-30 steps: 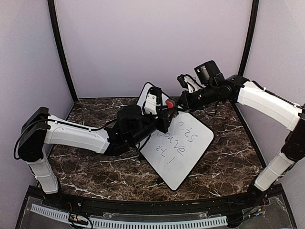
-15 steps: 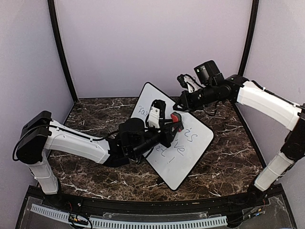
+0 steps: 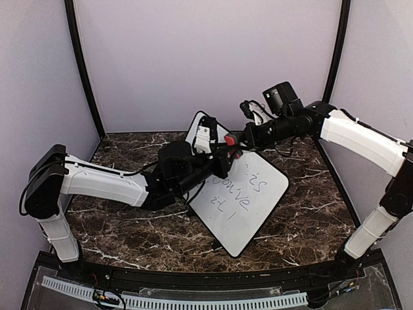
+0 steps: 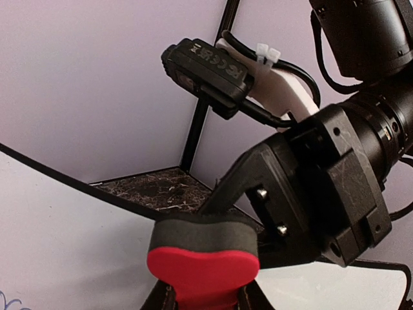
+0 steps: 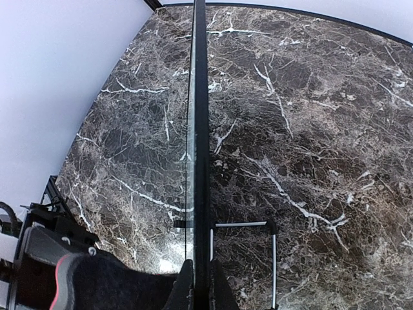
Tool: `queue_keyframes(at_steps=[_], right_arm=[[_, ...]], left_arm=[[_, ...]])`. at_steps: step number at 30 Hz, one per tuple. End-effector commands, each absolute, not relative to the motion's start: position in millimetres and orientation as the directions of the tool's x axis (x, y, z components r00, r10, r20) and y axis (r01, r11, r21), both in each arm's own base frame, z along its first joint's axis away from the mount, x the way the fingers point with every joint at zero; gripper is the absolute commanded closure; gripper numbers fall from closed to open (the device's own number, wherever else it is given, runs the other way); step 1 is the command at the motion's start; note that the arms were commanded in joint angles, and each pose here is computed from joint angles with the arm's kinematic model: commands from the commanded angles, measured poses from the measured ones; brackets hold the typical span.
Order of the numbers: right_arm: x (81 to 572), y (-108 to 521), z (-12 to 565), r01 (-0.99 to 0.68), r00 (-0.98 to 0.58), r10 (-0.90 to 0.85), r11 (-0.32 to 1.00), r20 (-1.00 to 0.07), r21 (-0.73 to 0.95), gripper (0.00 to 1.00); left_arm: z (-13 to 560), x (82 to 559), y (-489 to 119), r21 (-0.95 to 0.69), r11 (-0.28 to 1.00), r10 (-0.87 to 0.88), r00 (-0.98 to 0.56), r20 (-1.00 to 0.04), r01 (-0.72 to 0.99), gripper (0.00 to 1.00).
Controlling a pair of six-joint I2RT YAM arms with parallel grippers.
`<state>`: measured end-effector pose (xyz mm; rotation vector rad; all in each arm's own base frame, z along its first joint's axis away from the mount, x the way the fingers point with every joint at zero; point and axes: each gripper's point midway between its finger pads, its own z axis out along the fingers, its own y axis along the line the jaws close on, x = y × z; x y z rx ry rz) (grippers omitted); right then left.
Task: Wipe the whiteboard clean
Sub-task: Erase the whiteboard from the whiteboard stand.
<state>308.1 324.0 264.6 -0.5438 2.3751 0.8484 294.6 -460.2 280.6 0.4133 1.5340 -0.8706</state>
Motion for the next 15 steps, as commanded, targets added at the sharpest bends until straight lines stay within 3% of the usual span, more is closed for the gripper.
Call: queue_keyframes(at_steps=[1, 15], right_arm=[[290.2, 339.7, 255.0, -0.572, -0.769, -0.244, 0.677, -0.591, 0.464, 1.00], [290.8, 341.0, 254.7, -0.572, -0.769, -0.242, 0.673, -0.592, 0.468, 1.00]], left_arm=[[258.3, 303.6, -464.1, -0.252, 0.667, -0.151, -0.204, -0.967, 0.701, 0.96], [203.8, 246.3, -491.0, -0.222, 0.621, -0.033, -0.258, -0.966, 0.751, 0.96]])
